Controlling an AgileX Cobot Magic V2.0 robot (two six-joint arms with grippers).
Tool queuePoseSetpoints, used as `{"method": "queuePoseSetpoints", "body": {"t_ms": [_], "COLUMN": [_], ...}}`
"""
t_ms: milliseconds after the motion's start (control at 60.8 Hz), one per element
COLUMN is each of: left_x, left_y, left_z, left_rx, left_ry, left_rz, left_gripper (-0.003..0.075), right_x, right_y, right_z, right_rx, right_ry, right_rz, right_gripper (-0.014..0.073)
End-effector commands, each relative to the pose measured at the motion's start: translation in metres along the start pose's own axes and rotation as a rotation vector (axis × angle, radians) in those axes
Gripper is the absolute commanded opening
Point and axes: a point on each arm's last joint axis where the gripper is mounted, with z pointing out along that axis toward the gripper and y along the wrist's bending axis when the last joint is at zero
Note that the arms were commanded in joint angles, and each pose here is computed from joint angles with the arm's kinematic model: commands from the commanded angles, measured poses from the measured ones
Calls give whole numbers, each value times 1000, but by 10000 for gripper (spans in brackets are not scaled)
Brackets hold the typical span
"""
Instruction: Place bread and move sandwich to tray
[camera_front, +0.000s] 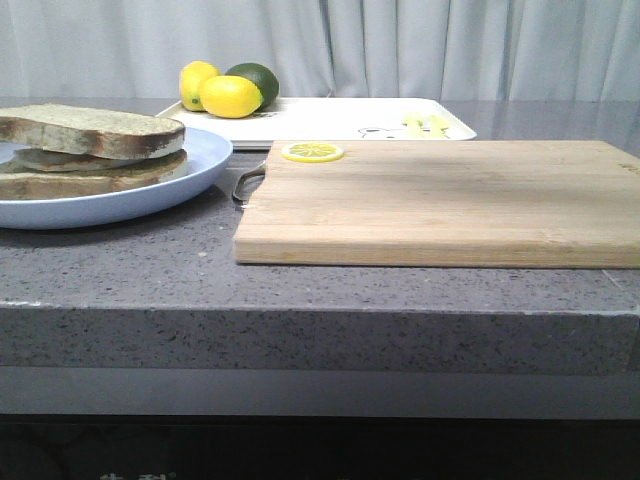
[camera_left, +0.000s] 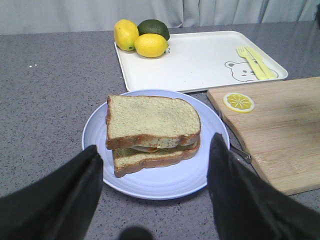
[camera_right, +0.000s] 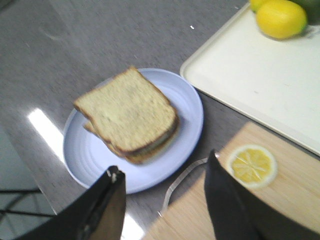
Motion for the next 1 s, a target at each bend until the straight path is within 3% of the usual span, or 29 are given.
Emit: {"method": "queuePoseSetpoints", "body": {"t_ms": [0,99,428,741,987], "left_x": [-14,-14,-14,2,2], "left_y": [-1,-1,-1,-1,0], "left_z": [-2,-2,-2,8,10], "left_rx": [13,13,13,10,-1], "left_ry": [-92,-92,-88,-38,-6], "left_rz": [-3,-3,-3,-4,5], "left_gripper": [440,440,440,440,440], "right_x": [-9,2,72,137,149], "right_y": [7,11,25,29,32], "right_z": [-52,-83,-137,-155,-164], "right_rx": [132,204,235,213,210], "right_ry": [-36,-1,-73,-153,-222], "right_rz": [-91,-143,-180,-146,-145], "right_gripper": [391,391,391,391,391]}}
